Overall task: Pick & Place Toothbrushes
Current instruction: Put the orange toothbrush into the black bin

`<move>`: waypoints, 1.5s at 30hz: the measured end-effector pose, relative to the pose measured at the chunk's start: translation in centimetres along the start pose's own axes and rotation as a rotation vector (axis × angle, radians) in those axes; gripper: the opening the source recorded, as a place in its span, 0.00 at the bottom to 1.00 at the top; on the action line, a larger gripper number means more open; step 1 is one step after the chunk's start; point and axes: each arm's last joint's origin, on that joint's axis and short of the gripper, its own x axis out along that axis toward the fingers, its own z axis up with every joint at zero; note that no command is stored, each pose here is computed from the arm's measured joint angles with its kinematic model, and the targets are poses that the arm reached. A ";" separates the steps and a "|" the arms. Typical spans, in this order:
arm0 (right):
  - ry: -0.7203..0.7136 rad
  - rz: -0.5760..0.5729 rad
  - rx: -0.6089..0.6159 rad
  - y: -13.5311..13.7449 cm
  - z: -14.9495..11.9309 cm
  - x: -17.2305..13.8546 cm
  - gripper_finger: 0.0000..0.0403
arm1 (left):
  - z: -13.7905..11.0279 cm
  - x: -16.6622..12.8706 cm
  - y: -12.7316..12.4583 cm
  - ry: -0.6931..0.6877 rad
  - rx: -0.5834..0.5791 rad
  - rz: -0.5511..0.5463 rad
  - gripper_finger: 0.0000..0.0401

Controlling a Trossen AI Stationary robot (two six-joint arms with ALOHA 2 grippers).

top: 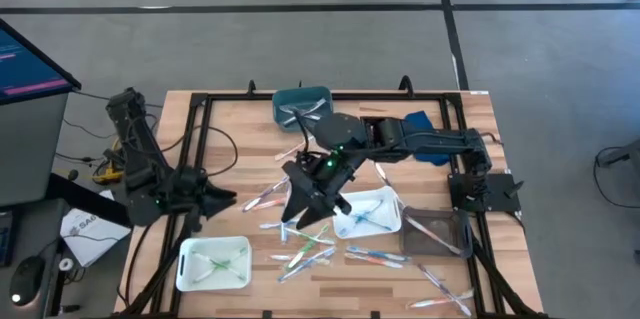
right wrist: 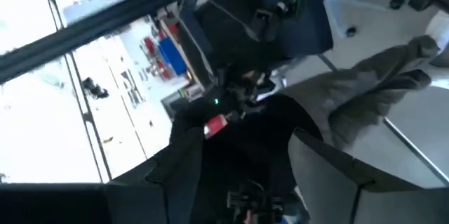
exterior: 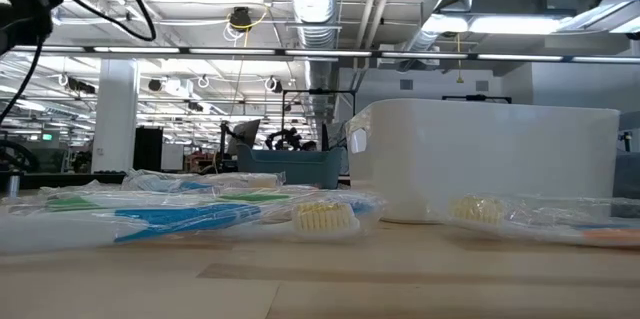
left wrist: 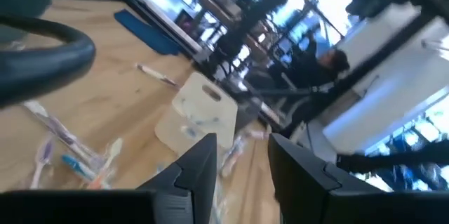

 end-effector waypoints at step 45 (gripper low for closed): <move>-0.259 -0.782 -0.745 -5.5 6.9 -6.6 0.51 | 3.9 5.3 0.1 -0.099 0.014 -0.025 0.29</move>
